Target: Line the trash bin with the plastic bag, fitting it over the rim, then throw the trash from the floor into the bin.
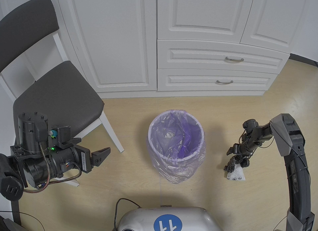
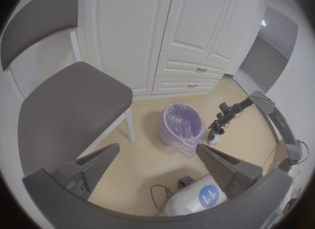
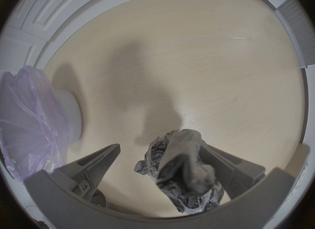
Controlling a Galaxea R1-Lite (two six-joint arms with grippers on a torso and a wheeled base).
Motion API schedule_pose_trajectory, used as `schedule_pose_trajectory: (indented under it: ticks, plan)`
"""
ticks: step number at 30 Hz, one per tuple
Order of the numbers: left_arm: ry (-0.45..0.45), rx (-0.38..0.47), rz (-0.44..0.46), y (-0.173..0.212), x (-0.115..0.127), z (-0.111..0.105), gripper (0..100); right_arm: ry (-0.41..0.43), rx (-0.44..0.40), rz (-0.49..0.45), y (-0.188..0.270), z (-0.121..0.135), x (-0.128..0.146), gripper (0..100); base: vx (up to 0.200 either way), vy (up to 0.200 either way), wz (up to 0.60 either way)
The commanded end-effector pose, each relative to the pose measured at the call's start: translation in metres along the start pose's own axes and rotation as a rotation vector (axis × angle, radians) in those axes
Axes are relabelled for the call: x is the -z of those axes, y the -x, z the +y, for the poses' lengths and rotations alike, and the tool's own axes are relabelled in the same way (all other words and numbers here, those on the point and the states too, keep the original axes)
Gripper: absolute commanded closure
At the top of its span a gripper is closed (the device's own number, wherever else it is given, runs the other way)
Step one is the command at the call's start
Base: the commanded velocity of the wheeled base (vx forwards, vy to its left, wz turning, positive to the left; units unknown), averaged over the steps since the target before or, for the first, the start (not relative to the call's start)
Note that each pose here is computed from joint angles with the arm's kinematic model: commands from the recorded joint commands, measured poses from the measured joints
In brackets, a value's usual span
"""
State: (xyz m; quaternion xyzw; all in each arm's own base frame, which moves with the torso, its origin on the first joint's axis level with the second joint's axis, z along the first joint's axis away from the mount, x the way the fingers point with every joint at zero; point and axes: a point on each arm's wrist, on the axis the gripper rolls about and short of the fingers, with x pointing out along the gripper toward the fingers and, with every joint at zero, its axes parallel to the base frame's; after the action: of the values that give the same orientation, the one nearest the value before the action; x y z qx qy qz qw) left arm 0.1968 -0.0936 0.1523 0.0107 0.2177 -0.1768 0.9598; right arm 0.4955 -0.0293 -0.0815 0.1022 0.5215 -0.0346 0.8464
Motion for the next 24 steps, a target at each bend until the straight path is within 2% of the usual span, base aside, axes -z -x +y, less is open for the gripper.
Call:
schedule_pose_trajectory:
  ticks: [1, 6, 7, 19, 24]
  plan:
    - [-0.001, -0.001, 0.015, -0.0028, 0.0022, -0.0001, 0, -0.002, 0.0, 0.008, -0.0047, -0.0002, 0.0026, 0, 0.0, 0.0, 0.0]
    - [0.0, -0.001, 0.008, -0.0028, 0.0016, -0.0001, 0, -0.006, 0.001, 0.009, -0.0047, -0.0002, 0.0027, 0, 0.0, 0.0, 0.0]
    - [0.0, 0.0, 0.005, -0.0031, 0.0016, -0.0001, 0, -0.008, 0.001, 0.008, -0.0047, -0.0009, 0.0025, 100, 0.0, 0.0, 0.0]
    - [-0.003, -0.016, 0.019, -0.0065, 0.0041, -0.0007, 0, -0.01, 0.002, 0.006, -0.0043, -0.0001, 0.0024, 100, 0.0, 0.0, 0.0]
    - [-0.003, -0.019, 0.014, -0.0055, 0.0035, -0.0007, 0, -0.035, 0.003, 0.006, -0.0046, -0.0003, 0.0028, 100, 0.0, 0.0, 0.0]
